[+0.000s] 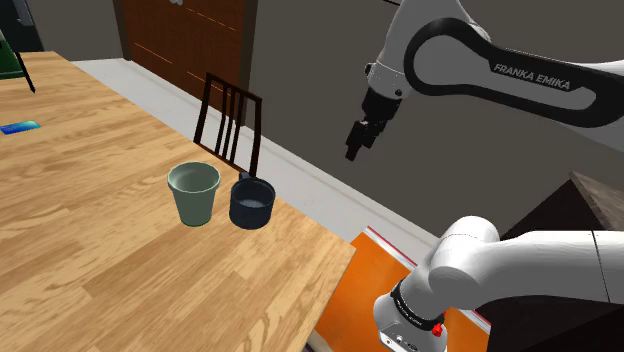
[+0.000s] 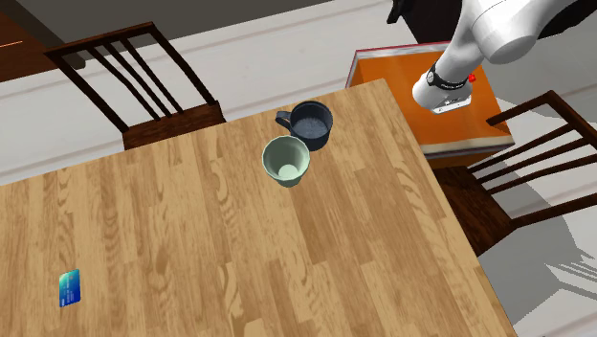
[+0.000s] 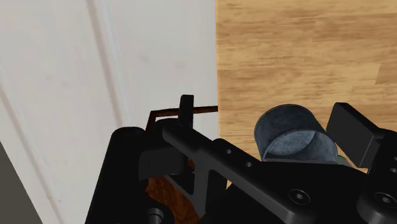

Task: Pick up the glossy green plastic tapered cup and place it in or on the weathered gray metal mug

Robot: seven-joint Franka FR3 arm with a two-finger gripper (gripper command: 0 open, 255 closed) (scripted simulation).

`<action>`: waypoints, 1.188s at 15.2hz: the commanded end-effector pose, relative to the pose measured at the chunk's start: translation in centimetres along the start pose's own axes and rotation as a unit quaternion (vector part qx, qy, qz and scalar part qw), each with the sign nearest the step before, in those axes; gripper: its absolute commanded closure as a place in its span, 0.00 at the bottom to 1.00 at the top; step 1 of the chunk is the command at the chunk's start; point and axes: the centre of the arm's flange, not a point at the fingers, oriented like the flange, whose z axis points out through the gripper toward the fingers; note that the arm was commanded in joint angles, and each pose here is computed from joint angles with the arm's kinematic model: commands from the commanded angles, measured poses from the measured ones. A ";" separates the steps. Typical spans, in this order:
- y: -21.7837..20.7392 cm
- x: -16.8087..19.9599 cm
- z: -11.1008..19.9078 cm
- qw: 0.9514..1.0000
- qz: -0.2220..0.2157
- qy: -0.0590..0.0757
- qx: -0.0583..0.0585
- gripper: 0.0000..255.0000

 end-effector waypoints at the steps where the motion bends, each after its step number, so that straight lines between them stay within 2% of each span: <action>1: 0.0 0.0 0.0 1.000 0.000 0.000 0.000 0.00; 18: -9.3 16.3 9.6 0.996 0.011 0.006 0.087 0.00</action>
